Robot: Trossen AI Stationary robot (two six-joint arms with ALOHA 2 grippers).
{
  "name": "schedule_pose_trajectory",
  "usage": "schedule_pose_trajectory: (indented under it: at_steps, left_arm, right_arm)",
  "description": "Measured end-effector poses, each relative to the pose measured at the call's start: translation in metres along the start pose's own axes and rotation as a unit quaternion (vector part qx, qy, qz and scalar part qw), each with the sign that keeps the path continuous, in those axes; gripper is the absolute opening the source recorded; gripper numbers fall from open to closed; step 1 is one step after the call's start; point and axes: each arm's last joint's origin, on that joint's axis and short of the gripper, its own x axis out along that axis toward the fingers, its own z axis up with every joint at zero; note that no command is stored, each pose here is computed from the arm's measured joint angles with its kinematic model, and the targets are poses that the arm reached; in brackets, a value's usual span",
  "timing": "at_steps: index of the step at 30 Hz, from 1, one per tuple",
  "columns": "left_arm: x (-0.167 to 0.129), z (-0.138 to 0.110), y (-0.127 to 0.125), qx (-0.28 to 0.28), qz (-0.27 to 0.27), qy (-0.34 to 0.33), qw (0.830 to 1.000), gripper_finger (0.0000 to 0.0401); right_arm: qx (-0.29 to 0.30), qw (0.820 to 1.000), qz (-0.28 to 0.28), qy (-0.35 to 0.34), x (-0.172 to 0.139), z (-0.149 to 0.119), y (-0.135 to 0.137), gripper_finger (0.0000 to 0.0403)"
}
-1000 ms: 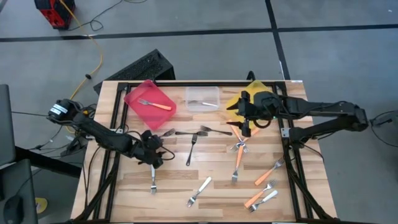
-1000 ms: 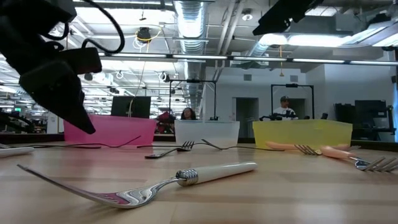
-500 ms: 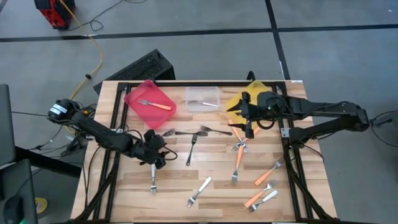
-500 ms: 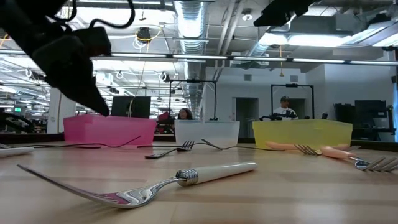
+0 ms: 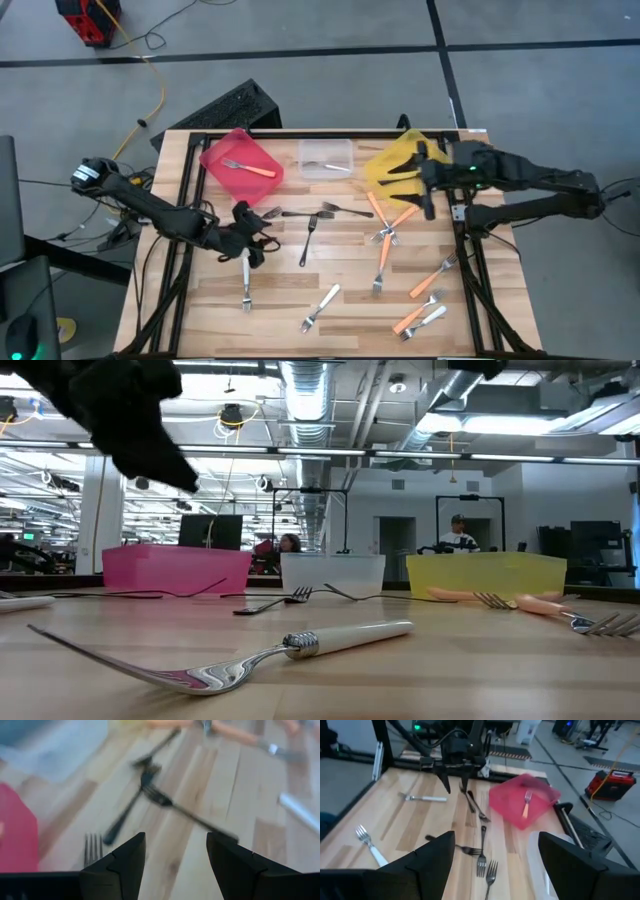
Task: Sort silverware by color (type)
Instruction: Put the black fork into the yellow bin
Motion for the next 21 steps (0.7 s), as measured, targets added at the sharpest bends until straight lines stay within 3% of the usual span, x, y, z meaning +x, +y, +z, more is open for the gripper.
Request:
schedule_pose_trajectory:
  at_steps: [5, 10, 14, 21]
  left_arm:
    - [-0.018, 0.011, 0.007, 0.001, -0.014, -0.04, 0.999, 0.0194]
    - [-0.032, 0.018, 0.014, -0.004, -0.033, -0.069, 0.997, 0.0194]
    - [-0.039, 0.017, 0.018, -0.003, -0.044, -0.063, 0.997, 0.0194]
    - [-0.038, 0.004, 0.026, -0.033, -0.011, -0.004, 0.999, 0.0194]
  right_arm:
    - [-0.001, 0.999, 0.002, -0.043, -0.028, -0.002, 0.004, 0.0311]
    - [0.023, 0.997, -0.004, -0.075, -0.043, -0.022, 0.008, 0.0311]
    - [0.05, 0.993, -0.017, -0.106, -0.054, -0.034, 0.01, 0.0311]
    - [0.093, 0.988, -0.015, -0.126, -0.061, -0.047, 0.012, 0.0311]
